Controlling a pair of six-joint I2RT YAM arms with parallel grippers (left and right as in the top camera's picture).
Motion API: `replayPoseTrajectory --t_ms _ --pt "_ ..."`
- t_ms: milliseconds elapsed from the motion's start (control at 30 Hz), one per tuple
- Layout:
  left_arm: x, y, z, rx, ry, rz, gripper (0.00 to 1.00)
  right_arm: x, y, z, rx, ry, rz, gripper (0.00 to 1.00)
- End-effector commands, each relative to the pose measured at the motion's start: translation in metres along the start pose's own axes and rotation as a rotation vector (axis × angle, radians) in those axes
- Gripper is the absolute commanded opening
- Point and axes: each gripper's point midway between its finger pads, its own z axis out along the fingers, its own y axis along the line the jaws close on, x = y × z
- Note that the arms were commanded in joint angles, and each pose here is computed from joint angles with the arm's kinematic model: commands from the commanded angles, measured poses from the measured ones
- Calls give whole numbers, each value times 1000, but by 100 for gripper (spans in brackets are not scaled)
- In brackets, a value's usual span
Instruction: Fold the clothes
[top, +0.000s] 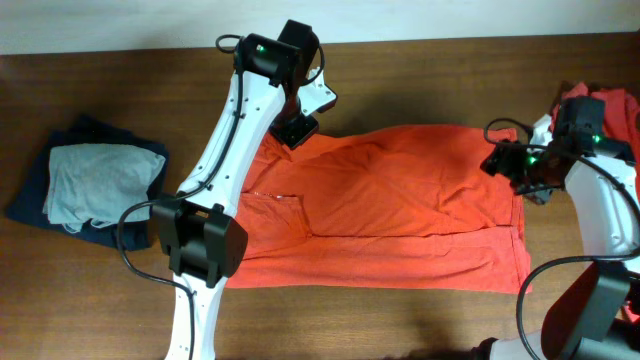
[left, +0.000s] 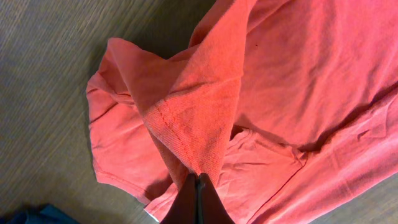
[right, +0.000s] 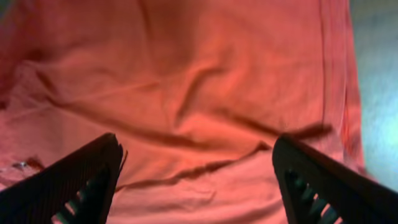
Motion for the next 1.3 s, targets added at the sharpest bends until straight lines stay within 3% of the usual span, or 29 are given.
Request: replayPoseTrajectory --t_ms 0,300,467,733,1267 --pt "0 3 -31 -37 -62 2 0 -24 1 -6 -19 -63 21 78" --pt "0 5 -31 -46 -60 2 0 -87 2 20 -57 -185 -67 78" --pt "-1 8 -31 -62 -60 2 0 -103 -10 50 -35 -117 -39 73" --pt "-3 9 -31 -67 -69 0 0 -134 -25 64 97 -29 23 82" --pt "-3 10 -31 -67 -71 0 0 -141 -26 120 133 31 -1 77"
